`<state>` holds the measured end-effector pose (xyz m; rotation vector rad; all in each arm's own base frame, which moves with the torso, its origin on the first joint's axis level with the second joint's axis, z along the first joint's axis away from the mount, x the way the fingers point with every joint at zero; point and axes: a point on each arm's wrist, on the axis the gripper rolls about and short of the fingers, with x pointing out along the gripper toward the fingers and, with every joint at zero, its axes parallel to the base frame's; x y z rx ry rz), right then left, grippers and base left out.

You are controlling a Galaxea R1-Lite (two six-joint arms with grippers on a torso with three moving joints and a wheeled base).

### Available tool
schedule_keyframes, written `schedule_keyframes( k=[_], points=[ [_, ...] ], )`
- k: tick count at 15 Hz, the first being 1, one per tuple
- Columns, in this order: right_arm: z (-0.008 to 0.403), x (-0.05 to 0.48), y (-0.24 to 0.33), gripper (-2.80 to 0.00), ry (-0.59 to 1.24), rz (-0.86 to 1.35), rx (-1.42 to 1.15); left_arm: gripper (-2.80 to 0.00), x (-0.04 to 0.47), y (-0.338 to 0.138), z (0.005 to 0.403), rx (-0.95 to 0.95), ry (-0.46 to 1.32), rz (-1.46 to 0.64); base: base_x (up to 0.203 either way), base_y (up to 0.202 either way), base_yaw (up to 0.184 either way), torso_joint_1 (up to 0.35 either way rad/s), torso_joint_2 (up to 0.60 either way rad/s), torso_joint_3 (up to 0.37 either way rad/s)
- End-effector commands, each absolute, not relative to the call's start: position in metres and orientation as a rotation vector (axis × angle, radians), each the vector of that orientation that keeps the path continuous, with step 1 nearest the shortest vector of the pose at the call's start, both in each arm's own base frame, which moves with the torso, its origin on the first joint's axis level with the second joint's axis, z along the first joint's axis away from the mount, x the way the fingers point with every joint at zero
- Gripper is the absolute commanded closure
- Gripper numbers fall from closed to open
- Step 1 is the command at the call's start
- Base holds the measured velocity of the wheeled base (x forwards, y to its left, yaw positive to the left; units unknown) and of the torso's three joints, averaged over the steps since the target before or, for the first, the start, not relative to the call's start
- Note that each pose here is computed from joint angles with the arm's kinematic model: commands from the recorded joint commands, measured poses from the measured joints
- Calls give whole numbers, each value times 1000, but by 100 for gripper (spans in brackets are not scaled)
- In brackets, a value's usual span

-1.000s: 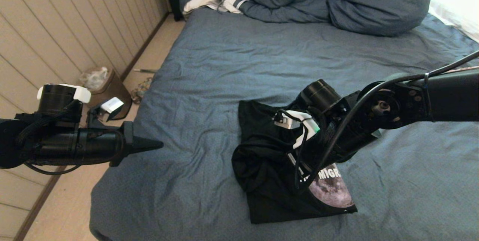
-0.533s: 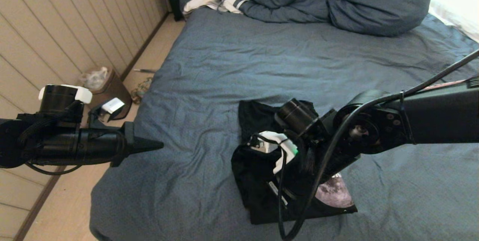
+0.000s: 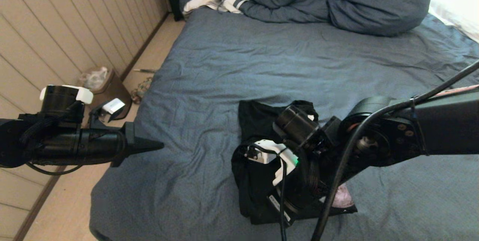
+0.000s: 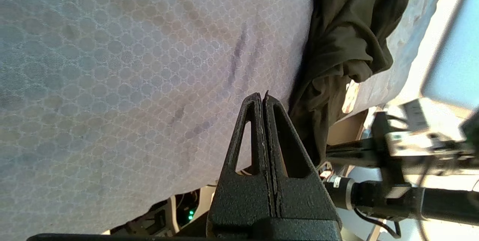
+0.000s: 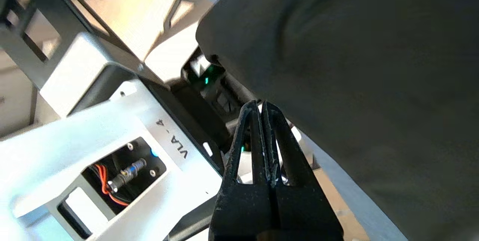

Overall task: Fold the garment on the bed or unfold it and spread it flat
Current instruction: Fold the black T-shirt

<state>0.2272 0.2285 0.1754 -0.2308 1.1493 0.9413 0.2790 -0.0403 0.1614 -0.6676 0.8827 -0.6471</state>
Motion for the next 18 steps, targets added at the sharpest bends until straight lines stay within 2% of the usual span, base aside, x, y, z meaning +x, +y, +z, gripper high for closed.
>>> schedule_keyframes(
  k=[1,4,9,15,18],
  points=[
    [199,227,211,0,1077,922,-189,0,280,-40,160,-673,887,-648,0,0,0,0,0,0],
    [221,232,173,0,1004,841,-124,0,281,-40,159,-674,891,-647,0,0,0,0,0,0],
    [216,232,126,0,1006,736,-104,0,281,-41,158,-675,895,-649,0,0,0,0,0,0],
    [189,247,122,0,1102,698,-101,0,282,-41,156,-677,902,-646,0,0,0,0,0,0],
    [173,276,132,0,1053,696,-92,0,282,-41,156,-677,902,-646,0,0,0,0,0,0]
  ],
)
